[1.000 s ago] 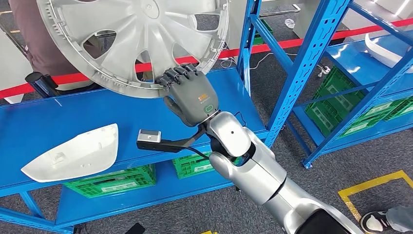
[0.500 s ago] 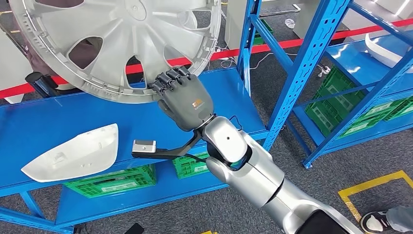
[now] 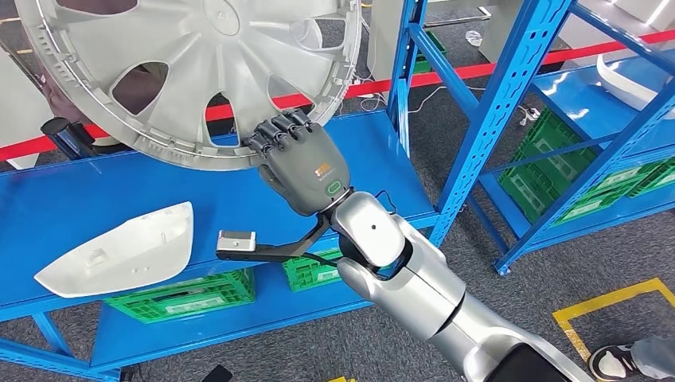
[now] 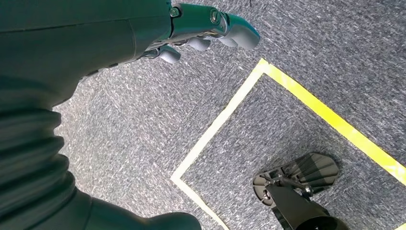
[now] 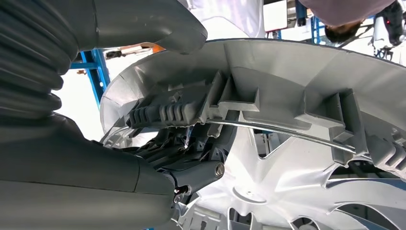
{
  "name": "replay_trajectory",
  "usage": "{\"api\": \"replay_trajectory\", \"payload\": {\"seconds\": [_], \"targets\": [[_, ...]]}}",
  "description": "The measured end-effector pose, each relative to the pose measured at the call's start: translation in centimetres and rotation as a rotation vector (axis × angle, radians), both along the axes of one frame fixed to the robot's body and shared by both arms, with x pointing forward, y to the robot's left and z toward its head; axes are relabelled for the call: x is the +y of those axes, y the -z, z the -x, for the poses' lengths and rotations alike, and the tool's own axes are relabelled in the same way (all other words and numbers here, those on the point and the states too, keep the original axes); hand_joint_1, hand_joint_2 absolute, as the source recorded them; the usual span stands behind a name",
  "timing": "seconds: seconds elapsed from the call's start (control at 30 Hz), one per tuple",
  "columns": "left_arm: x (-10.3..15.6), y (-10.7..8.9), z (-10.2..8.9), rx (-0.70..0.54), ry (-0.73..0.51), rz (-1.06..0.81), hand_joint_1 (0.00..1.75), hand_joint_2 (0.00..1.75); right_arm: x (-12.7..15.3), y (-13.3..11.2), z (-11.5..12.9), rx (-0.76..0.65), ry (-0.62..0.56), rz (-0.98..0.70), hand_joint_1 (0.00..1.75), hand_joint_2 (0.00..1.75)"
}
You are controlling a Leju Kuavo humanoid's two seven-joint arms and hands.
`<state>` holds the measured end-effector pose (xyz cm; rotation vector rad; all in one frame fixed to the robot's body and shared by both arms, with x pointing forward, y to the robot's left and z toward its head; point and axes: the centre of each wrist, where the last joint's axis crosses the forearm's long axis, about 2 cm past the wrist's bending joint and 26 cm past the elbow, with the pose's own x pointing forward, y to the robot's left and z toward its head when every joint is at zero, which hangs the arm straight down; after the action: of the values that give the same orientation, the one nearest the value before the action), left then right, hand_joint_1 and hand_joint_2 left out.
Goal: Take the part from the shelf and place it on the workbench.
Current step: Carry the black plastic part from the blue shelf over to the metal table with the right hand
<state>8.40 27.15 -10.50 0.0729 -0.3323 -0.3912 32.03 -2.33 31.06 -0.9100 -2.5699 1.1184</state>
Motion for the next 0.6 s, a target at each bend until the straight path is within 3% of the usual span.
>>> {"api": "replay_trajectory", "payload": {"seconds": [0.03, 0.17, 0.27, 0.4, 0.6], "targets": [[0.0, 0.0, 0.01, 0.001, 0.001, 0.0, 0.0, 1.75, -0.01, 0.01, 0.0, 0.0, 0.0, 0.0, 1.75, 1.75], [-0.01, 0.0, 0.01, -0.005, 0.01, 0.0, 0.0, 0.0, -0.06, 0.08, -0.03, 0.004, 0.001, 0.003, 1.75, 1.75], [-0.02, 0.0, 0.01, -0.008, 0.012, 0.001, 0.0, 0.0, -0.1, 0.13, -0.04, 0.007, 0.001, 0.004, 1.75, 1.75], [-0.02, 0.0, 0.02, -0.008, 0.015, 0.0, 0.0, 1.75, -0.1, 0.15, -0.05, 0.01, 0.001, 0.005, 1.75, 1.75], [-0.02, 0.01, 0.03, -0.01, 0.019, -0.002, 0.0, 1.75, -0.09, 0.17, 0.0, 0.013, 0.0, 0.007, 1.75, 1.75]]}}
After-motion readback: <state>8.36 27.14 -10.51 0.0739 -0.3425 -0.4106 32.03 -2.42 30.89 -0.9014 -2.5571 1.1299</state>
